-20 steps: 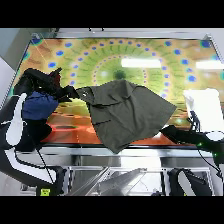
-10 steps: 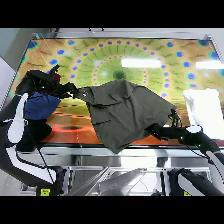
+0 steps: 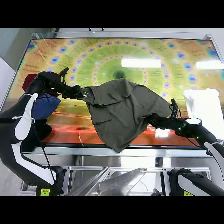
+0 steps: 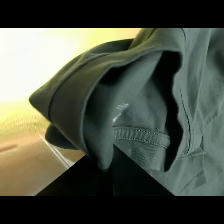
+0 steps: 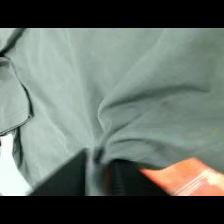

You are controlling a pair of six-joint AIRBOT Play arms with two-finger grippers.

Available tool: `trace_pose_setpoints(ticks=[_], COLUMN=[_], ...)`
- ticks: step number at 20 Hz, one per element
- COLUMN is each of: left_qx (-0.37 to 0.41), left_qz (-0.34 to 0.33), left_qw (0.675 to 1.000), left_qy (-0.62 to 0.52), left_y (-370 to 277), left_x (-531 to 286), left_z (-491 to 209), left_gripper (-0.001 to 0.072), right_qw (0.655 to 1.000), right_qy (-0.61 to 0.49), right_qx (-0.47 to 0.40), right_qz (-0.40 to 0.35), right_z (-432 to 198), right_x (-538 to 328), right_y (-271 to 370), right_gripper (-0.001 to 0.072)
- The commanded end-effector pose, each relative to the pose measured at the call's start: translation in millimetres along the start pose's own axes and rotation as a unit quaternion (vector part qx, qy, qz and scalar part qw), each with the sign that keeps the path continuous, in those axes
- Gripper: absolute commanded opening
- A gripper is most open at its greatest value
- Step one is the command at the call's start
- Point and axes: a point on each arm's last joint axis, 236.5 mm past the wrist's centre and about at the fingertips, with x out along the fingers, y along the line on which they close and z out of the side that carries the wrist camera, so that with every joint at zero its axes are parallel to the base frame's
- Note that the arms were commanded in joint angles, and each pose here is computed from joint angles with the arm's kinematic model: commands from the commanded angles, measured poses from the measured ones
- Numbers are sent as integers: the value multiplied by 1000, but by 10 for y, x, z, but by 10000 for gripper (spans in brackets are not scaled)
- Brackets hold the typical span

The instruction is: Fold the shirts.

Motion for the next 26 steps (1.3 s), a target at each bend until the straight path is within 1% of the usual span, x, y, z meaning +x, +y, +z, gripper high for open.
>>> trace_pose_setpoints(ticks=[1, 2, 4, 6, 9, 11, 13, 14, 16, 17, 18, 19, 20, 21, 23, 25, 26], left_qx=[17, 24, 37, 62, 118, 151, 182, 189, 220, 232, 236, 223, 205, 179, 113, 49, 33], left_qz=[-11, -23, -71, -128, -216, -243, -256, -251, -230, -209, -172, -125, -94, -81, -94, -112, -126], left_qw=[1000, 999, 997, 988, 955, 934, 911, 903, 877, 861, 849, 846, 849, 858, 884, 911, 922], left_qy=[18, 25, 5, -65, -165, -214, -267, -292, -360, -402, -439, -468, -477, -474, -444, -394, -365], left_y=[-151, -235, -565, -1067, -1858, -2234, -2583, -2683, -2910, -2975, -2930, -2767, -2592, -2389, -1976, -1567, -1439], left_x=[-32, -158, -523, -1090, -2184, -2800, -3372, -3584, -4044, -4261, -4401, -4460, -4424, -4306, -3893, -3314, -3010], left_z=[-14, 3, 134, 347, 361, 192, -84, -214, -526, -679, -773, -824, -865, -880, -861, -874, -912], left_gripper=[24, 24, 24, 24, 24, 24, 24, 24, 24, 24, 24, 24, 24, 24, 24, 24, 24], right_qw=[1000, 999, 996, 987, 961, 937, 905, 886, 847, 833, 825, 828, 837, 846, 876, 901, 909], right_qy=[10, 6, -11, -46, -129, -178, -222, -250, -304, -319, -326, -325, -312, -294, -243, -174, -140], right_qx=[-22, -32, -61, -106, -189, -255, -333, -369, -426, -446, -458, -455, -447, -441, -414, -395, -389], right_qz=[18, 26, 62, 109, 153, 157, 145, 131, 94, 75, 55, 50, 51, 51, 50, 51, 49], right_z=[-22, 20, 272, 674, 1185, 1273, 1157, 1066, 884, 808, 768, 763, 788, 840, 981, 1047, 1055], right_x=[-12, -48, -262, -709, -1674, -2300, -2823, -3064, -3445, -3553, -3603, -3594, -3520, -3411, -3099, -2655, -2430], right_y=[107, 164, 439, 866, 1618, 2106, 2566, 2783, 3123, 3223, 3260, 3253, 3204, 3122, 2883, 2613, 2481], right_gripper=[27, 27, 27, 27, 27, 27, 28, 27, 27, 27, 27, 27, 27, 27, 27, 27, 27])
